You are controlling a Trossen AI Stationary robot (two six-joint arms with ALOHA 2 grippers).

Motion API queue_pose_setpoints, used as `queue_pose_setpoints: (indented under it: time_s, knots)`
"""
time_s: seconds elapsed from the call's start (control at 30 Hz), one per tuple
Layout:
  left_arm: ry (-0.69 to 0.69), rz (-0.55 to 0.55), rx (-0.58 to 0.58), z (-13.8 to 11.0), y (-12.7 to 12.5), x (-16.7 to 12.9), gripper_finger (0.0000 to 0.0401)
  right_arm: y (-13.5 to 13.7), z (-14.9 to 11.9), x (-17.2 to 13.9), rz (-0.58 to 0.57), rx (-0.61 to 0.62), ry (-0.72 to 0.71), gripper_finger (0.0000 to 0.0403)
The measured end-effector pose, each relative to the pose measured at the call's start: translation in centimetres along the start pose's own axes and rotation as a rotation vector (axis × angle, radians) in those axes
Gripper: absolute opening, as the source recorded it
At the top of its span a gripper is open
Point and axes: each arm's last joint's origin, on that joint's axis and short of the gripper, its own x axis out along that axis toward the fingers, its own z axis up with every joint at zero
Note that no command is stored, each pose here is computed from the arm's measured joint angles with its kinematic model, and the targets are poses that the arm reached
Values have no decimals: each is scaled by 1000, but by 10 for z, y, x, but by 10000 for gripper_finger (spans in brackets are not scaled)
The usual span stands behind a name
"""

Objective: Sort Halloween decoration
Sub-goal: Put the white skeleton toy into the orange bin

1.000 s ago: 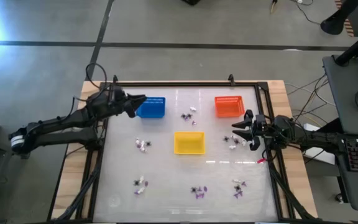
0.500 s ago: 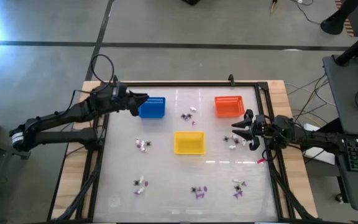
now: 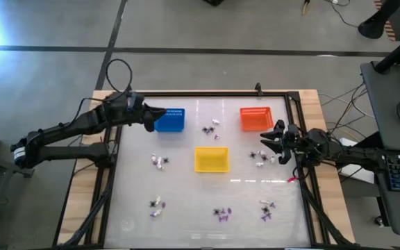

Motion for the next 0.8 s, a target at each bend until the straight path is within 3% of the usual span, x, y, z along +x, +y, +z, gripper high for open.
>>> queue_pose_setpoints:
  time_s: [0.13, 0.23, 0.37, 0.53, 0.63, 0.8]
  knots:
    - [21, 9, -13, -4, 2, 4, 79, 0, 0, 0, -3, 65, 0, 137]
    - [28, 13, 3, -5, 3, 5, 89, -2, -1, 1, -57, 151, -8, 137]
    - [50, 4, 6, -6, 3, 7, 112, -3, 1, 3, -123, 178, -4, 137]
    - [128, 26, 20, -12, 6, 6, 134, 1, 24, 11, -216, 141, -35, 137]
    - [174, 38, 56, -16, 8, 5, 137, 4, 36, 20, -227, 68, 10, 137]
    - [190, 42, 104, -17, 9, 3, 137, 7, 48, 44, -255, 49, 103, 137]
